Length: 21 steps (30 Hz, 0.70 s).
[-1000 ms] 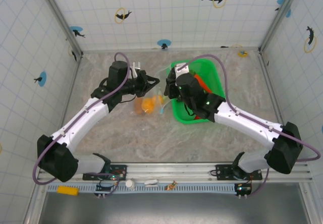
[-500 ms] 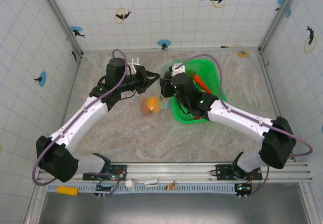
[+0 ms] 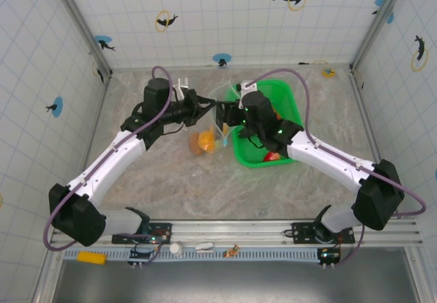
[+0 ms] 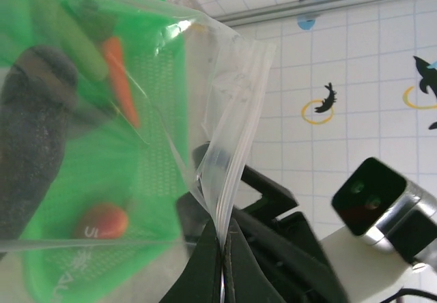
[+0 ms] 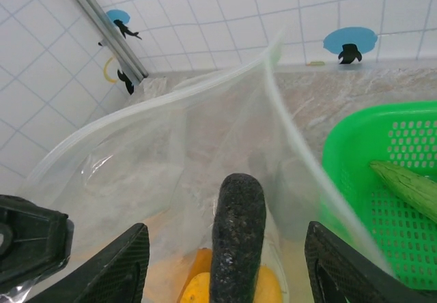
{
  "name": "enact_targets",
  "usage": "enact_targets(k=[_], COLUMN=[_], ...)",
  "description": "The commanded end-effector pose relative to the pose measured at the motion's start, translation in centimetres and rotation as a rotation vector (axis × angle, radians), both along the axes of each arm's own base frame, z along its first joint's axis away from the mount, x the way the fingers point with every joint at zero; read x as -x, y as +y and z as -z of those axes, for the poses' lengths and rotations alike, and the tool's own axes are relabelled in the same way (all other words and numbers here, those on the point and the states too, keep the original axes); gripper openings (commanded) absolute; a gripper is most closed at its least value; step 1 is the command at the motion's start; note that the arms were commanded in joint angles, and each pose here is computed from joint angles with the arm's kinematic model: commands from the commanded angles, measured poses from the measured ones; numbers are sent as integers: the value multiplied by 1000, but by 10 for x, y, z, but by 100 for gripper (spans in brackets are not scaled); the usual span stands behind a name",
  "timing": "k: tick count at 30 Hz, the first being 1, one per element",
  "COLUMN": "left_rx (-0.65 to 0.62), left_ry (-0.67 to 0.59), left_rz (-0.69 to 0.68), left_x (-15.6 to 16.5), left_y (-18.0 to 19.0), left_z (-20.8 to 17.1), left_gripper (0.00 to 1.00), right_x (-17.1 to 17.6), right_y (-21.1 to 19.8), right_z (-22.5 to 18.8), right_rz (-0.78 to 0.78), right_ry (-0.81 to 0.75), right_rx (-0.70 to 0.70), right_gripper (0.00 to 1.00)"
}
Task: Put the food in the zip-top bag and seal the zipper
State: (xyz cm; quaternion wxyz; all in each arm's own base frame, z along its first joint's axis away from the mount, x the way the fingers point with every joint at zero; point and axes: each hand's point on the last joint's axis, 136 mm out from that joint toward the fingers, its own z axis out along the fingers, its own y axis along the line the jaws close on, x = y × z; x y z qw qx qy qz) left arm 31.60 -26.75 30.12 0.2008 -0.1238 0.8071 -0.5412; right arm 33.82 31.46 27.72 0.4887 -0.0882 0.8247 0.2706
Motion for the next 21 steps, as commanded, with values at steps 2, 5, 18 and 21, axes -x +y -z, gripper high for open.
enact_targets(k=[2,5,18,21], left_rx=[-101,-144,-170,-170], left_ry=[-92,-107,-99,-100], left_rz=[-48,-66,-52,-50], left_x=[-3,0,7,7], left_y=[18,26,29,29], left_z=[-13,-11,1,2], left_gripper=[0,0,0,0], right_x=[-2,-4,63,67], right_y=[-23,-58,-161,-162], right_z=[-38,-16,152,164], right_rz=[23,123,218,230], right_ry=[23,93,911,978], right_rx=[26,163,466,487], right_gripper=[60,57,75,81])
